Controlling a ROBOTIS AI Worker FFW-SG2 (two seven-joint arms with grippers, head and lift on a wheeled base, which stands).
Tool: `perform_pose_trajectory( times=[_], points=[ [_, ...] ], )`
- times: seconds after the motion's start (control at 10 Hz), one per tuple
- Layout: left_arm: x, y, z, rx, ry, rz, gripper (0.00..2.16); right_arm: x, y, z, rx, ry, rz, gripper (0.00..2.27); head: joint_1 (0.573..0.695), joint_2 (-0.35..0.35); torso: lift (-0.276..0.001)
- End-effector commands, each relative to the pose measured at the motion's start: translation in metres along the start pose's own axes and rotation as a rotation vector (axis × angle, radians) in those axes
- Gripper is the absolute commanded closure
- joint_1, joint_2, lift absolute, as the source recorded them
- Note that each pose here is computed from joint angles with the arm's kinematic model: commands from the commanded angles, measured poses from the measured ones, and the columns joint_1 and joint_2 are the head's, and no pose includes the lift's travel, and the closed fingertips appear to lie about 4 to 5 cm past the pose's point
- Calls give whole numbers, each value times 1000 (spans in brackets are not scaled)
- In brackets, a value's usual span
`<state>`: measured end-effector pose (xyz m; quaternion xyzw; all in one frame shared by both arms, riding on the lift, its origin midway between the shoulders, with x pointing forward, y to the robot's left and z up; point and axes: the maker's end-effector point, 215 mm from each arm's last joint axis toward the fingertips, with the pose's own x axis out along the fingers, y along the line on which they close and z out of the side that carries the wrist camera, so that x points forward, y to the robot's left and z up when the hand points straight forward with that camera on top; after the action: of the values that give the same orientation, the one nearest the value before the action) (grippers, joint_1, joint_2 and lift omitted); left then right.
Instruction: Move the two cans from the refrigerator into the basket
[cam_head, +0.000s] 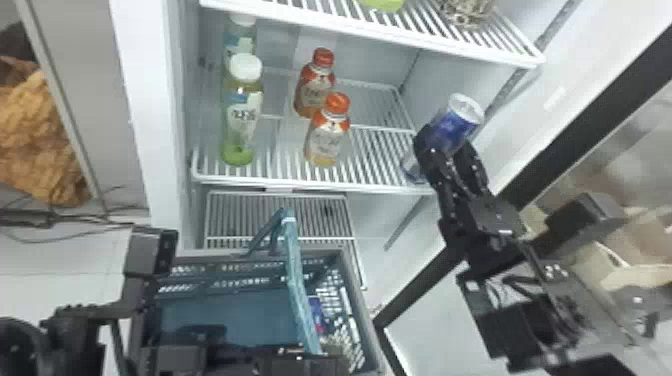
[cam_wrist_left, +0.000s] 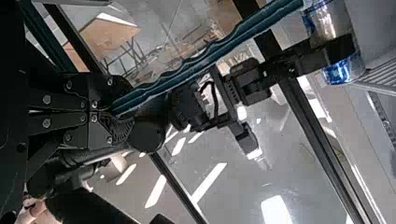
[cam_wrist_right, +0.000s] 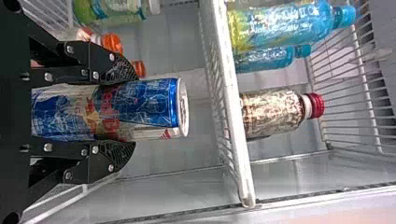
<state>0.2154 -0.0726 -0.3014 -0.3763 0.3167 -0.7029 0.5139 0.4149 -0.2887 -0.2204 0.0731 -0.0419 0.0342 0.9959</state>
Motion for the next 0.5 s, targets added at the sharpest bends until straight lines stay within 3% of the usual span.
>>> perform_pose_trajectory(
  times=[0.0,0.4],
  points=[
    [-1,0,0,-2,-2,1,1188,-20,16,-7,37,65,31,900,695,-350,-266],
    [0,0,-2,-4,-1,1,1190,-51,57,-41,123,229,134,901,695,-350,-266]
  ],
)
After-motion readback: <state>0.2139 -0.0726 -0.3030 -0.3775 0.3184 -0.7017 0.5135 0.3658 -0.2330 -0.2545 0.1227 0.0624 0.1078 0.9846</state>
